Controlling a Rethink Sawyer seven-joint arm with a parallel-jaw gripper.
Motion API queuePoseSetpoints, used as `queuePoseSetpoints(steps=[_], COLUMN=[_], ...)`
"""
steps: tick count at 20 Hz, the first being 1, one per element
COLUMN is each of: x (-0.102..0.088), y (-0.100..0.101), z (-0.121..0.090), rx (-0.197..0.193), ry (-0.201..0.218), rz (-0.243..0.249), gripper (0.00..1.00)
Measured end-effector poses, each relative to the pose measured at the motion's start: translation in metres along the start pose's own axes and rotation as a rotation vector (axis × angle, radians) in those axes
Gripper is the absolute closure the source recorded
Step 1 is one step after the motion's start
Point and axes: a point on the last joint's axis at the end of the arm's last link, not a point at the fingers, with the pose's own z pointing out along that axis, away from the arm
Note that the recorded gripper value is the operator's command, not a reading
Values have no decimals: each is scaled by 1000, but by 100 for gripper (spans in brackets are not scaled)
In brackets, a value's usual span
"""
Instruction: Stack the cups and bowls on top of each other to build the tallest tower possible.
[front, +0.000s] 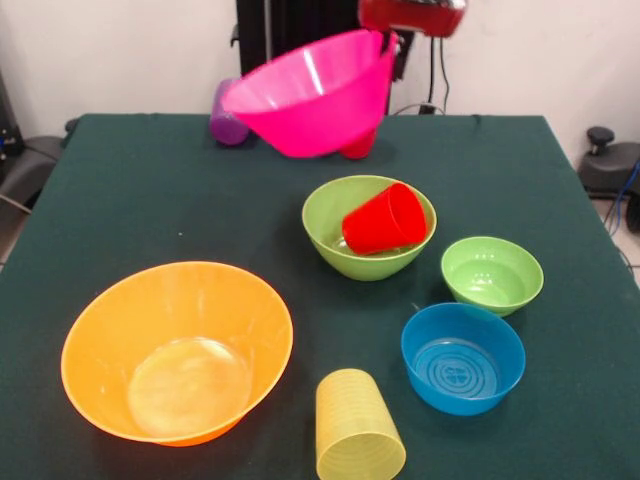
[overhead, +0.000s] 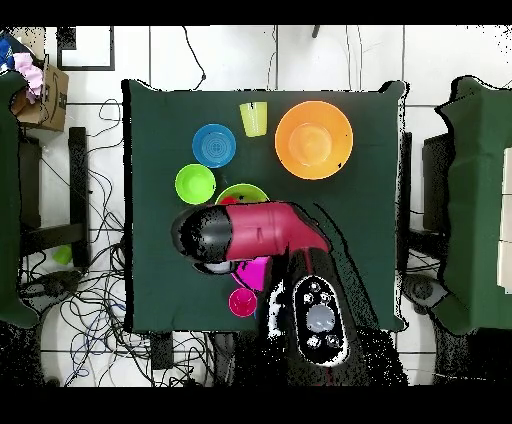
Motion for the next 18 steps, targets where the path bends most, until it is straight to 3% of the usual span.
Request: queuePoseSetpoints(steps=[4,6,9,18], x=[6,7,7,6], y=[-39,-66,-84,-102], z=[-13,-18,-18,17], rx=[8,27,48,116], ry=[21,7,-3,-26], rz=[10,-4,-28,-124], gripper=[100,100,100,100])
